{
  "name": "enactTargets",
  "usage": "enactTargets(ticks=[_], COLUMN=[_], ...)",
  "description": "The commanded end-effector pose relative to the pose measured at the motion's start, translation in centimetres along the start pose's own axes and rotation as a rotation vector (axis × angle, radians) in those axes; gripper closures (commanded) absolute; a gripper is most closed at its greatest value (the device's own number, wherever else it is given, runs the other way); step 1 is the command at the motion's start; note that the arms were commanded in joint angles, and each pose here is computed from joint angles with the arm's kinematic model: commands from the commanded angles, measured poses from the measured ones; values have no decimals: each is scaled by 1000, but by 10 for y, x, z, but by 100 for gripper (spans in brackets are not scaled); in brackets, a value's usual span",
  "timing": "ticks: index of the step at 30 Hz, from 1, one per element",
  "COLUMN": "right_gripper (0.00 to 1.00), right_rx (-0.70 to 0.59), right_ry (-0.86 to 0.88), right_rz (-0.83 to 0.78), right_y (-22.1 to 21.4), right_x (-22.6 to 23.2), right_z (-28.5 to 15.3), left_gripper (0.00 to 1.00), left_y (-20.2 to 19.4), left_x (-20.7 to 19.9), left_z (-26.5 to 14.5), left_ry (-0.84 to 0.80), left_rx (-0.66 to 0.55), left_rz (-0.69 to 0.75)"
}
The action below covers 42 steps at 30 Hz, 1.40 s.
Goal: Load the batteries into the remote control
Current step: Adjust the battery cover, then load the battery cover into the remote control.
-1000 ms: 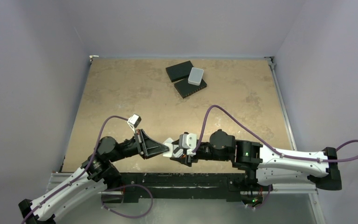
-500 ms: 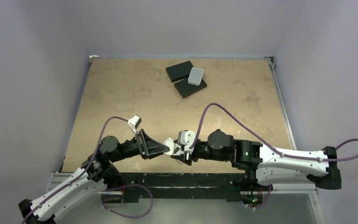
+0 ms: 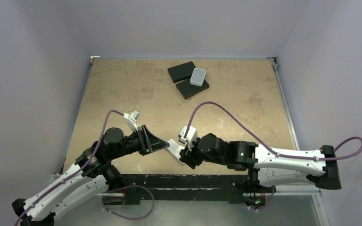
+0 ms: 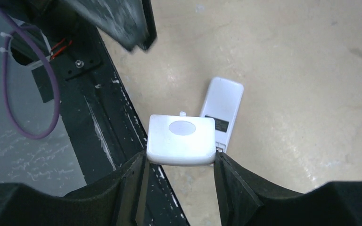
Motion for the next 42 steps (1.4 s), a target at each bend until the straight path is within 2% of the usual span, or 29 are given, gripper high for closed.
enactTargets(ticks=[1, 9, 16, 28, 42], right_gripper=[62, 62, 62, 63, 63], right_rx=[103, 262, 333, 434, 468], right_ry=[-65, -101, -124, -188, -234], right_rz=[149, 191, 190, 170, 147], right_y=[-15, -52, -72, -93, -95], right_x=[0, 8, 7, -2, -7], right_z=[3, 29, 49, 64, 73], left_gripper=[59, 57, 54, 51, 49], left_y=[19, 40, 51, 49, 48], left_x=[-14, -25, -32, -9, -19], left_z=[-15, -38, -51, -37, -37], left_ry=[67, 180, 206, 224, 196], left_rx=[-111, -214, -270, -228, -200], left_rz=[182, 373, 490, 570, 636])
Point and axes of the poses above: each gripper's point midway between its finger pads, its own z axis out along the fingers, its own x axis along the line the jaws close on, y = z × x, the point moved 4 cm from there along -z, back along the fingers, and after that the axes turned 11 degrees about -z, right-handed, at the moved point
